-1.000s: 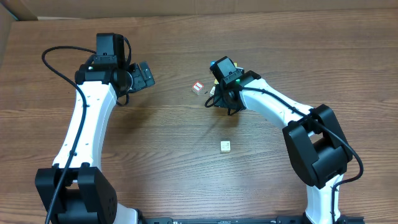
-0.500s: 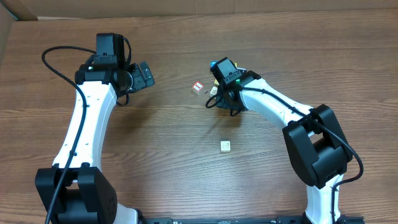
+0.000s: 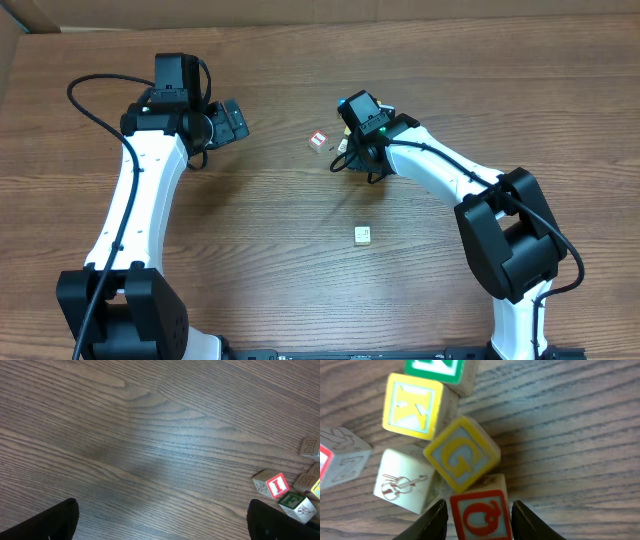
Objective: Flip 4 blocks
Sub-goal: 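Lower the right gripper onto the red 'Q' block and close on it, then lift the 'Q' block with the right gripper and carry it toward the 'P' block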
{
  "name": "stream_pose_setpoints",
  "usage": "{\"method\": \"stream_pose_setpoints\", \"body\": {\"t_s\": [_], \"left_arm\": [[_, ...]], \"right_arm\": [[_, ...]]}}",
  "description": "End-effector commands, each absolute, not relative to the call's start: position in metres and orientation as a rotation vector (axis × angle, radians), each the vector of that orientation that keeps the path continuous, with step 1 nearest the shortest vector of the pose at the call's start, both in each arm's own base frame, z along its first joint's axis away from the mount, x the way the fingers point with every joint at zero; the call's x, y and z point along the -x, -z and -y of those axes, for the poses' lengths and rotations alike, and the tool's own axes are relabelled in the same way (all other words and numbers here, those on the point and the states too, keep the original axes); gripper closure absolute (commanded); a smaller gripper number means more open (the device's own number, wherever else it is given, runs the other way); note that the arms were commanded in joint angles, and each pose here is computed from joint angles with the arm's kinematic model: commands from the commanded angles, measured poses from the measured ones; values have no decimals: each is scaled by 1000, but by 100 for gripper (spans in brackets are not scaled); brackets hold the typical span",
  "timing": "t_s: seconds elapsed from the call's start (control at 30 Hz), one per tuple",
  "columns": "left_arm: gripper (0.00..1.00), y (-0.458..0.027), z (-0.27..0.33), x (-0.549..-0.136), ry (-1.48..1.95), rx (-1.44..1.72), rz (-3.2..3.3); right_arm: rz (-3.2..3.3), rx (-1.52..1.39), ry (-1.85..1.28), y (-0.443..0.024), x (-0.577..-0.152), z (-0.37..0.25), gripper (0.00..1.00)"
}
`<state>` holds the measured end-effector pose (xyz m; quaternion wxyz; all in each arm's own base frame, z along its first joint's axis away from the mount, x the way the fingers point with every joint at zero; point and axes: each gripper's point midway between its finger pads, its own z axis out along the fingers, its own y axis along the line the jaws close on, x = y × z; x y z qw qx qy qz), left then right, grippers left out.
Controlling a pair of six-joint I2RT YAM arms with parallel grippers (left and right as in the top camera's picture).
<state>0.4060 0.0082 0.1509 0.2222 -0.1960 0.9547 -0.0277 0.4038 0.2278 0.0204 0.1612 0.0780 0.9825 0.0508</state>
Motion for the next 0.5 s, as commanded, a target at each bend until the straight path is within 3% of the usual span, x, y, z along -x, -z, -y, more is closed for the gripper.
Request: {"method": "stream_pose_setpoints", "body": {"t_s": [0.0,0.47], "left_arm": [[0,-156,-8,-411,86,549,-2620],[0,-156,-8,-411,86,549,-2620]], "right_arm": [[-2788,-214,-170,-26,-406,-231,57],[-2837,-222,-17,-20,-391,-209,59]]}}
